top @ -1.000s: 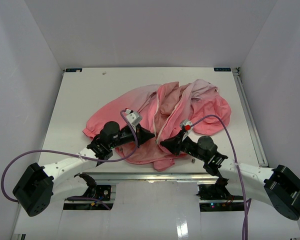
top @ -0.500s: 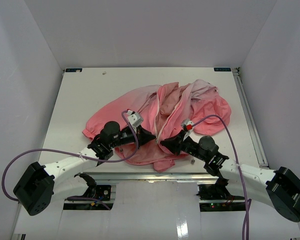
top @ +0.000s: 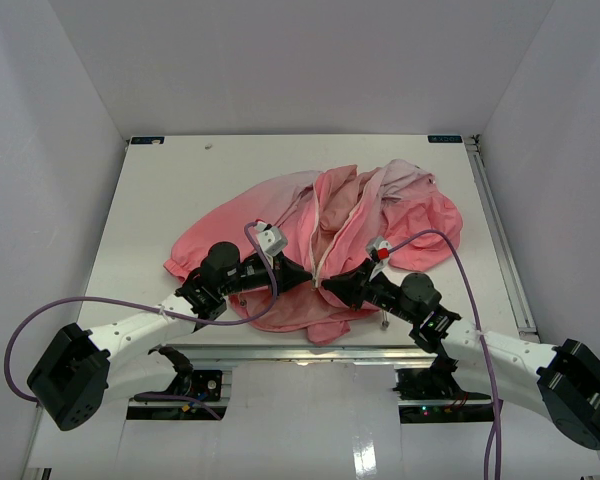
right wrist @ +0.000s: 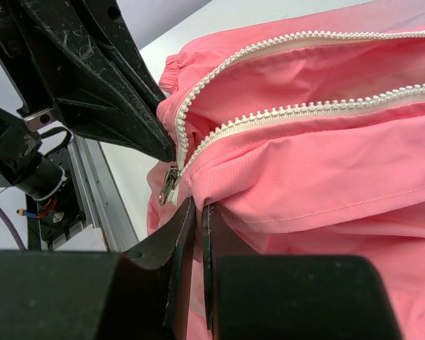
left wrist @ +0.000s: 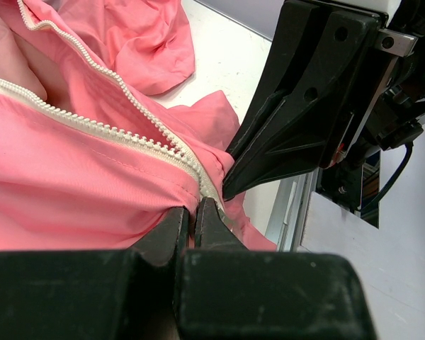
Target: Zip up the jacket
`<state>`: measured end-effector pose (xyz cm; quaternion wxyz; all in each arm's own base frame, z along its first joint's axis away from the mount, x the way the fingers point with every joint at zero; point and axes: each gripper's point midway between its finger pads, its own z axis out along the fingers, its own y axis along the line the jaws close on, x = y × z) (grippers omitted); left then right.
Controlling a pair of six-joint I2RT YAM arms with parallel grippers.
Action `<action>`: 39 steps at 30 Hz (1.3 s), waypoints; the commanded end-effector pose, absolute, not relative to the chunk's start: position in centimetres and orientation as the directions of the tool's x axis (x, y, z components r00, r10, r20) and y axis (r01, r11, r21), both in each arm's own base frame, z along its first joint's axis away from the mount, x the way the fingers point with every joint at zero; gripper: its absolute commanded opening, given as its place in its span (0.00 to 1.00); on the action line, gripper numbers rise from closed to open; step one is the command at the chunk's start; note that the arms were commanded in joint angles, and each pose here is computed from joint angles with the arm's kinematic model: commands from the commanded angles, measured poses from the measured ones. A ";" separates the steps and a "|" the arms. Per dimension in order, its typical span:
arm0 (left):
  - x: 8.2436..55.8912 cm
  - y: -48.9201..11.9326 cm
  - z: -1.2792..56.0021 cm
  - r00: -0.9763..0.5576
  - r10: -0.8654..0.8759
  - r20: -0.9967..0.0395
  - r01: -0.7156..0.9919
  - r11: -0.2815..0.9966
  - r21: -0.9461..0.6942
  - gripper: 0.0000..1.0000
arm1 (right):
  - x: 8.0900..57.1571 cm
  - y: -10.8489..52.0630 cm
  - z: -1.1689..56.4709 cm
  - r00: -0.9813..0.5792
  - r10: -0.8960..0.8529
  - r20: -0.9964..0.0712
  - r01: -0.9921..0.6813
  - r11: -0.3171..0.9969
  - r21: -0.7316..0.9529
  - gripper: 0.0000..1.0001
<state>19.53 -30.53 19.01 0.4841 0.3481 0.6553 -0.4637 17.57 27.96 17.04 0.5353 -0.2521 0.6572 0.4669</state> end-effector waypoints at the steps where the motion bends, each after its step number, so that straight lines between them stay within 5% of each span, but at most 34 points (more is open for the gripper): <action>1: 19.0 -30.7 19.7 -0.254 0.006 -0.967 0.928 0.284 -0.242 0.00 | 18.2 27.8 19.7 -0.247 0.251 -0.936 -0.837 0.431 0.336 0.08; 39: 17.4 -31.3 19.6 -0.299 0.018 -0.954 0.941 0.174 -0.292 0.00 | 18.3 26.2 20.0 -0.185 0.308 -0.933 -0.835 0.452 0.314 0.08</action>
